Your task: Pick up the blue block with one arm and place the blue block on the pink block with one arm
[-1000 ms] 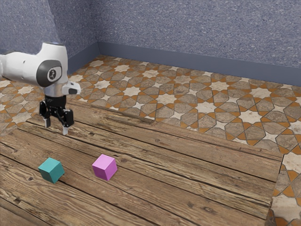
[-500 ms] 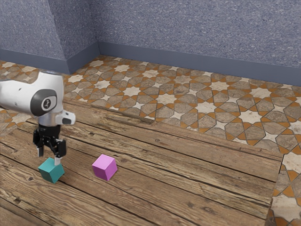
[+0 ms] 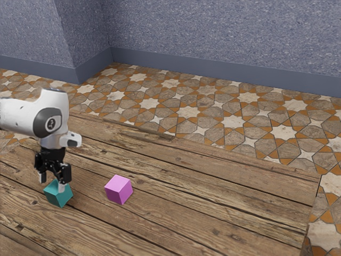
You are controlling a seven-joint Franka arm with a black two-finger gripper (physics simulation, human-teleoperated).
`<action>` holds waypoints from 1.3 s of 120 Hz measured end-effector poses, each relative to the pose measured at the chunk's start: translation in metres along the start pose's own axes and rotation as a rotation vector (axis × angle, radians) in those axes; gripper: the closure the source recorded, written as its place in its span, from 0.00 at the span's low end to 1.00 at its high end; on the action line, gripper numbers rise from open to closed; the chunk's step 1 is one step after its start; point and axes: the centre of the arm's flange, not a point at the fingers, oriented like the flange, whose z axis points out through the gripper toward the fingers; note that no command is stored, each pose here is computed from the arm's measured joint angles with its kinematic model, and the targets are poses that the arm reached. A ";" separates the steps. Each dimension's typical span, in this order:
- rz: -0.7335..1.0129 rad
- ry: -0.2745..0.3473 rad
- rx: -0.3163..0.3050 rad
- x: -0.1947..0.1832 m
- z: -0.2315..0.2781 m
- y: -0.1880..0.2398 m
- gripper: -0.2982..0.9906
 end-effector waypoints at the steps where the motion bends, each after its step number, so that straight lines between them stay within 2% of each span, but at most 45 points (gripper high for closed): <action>1: 0.001 -0.001 0.000 0.000 0.001 0.000 0.23; 66: 0.013 -0.041 -0.017 0.018 0.025 -0.004 0.23; 113: 0.025 -0.044 -0.014 0.031 0.028 0.000 0.23; 156: 0.032 -0.044 -0.010 0.033 0.027 0.005 0.36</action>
